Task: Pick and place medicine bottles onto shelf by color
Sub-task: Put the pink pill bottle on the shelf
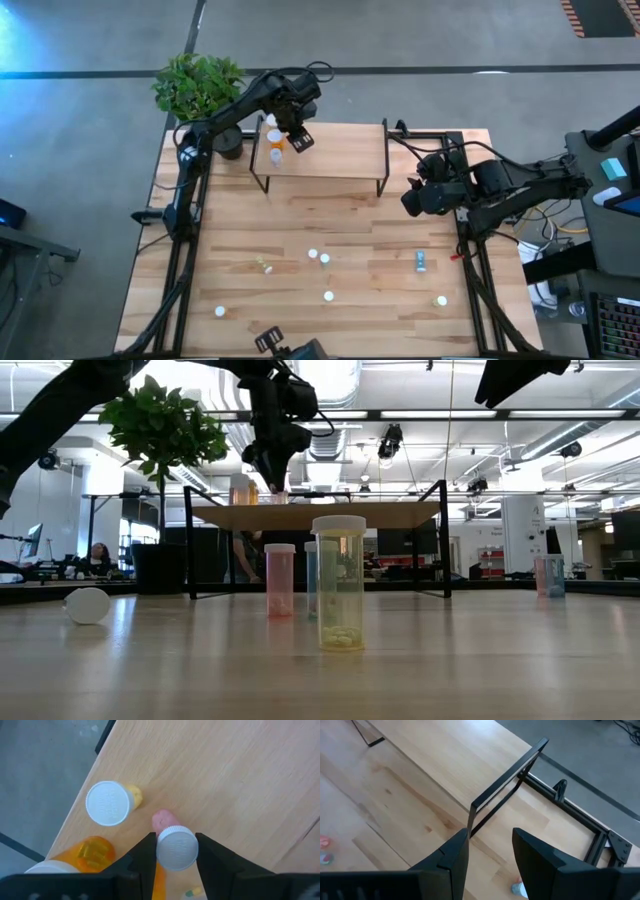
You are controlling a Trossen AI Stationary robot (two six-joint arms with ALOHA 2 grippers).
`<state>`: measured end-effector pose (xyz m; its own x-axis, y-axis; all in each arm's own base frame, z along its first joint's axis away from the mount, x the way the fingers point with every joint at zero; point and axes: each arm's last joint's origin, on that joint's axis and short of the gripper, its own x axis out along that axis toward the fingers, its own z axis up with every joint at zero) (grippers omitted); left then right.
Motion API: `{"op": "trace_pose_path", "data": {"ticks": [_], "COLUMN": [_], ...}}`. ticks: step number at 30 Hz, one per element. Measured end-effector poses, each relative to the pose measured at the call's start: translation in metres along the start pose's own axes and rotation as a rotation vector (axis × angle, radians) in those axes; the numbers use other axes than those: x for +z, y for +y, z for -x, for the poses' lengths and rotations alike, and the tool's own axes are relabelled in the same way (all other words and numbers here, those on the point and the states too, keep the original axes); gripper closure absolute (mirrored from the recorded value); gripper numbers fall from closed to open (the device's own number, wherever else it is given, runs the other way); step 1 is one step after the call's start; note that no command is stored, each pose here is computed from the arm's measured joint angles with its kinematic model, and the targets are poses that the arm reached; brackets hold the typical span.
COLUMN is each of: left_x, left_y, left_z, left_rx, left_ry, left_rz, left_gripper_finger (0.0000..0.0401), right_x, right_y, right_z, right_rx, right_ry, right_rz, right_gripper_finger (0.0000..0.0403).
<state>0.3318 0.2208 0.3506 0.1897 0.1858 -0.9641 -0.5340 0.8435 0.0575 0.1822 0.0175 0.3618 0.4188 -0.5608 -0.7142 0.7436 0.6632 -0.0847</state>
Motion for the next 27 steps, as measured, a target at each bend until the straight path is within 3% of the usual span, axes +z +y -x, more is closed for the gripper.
{"op": "trace_pose_path", "data": {"ticks": [17, 27], "left_x": [0.0001, 0.0008], "left_y": [-0.0001, 0.0035], "left_z": [0.0004, 0.0030], "left_rx": [-0.003, 0.001], "left_ry": [-0.002, -0.017], "left_rz": [0.000, 0.009], "left_gripper_finger": [0.0287, 0.0202], "right_x": [0.0003, 0.0005], "right_y": [-0.0003, -0.0004], "right_z": [0.0000, 0.0000], "right_rx": [-0.010, -0.014], "right_ry": [-0.012, -0.018], "right_rz": [0.006, -0.013], "right_gripper_finger": [0.0259, 0.0259]}}
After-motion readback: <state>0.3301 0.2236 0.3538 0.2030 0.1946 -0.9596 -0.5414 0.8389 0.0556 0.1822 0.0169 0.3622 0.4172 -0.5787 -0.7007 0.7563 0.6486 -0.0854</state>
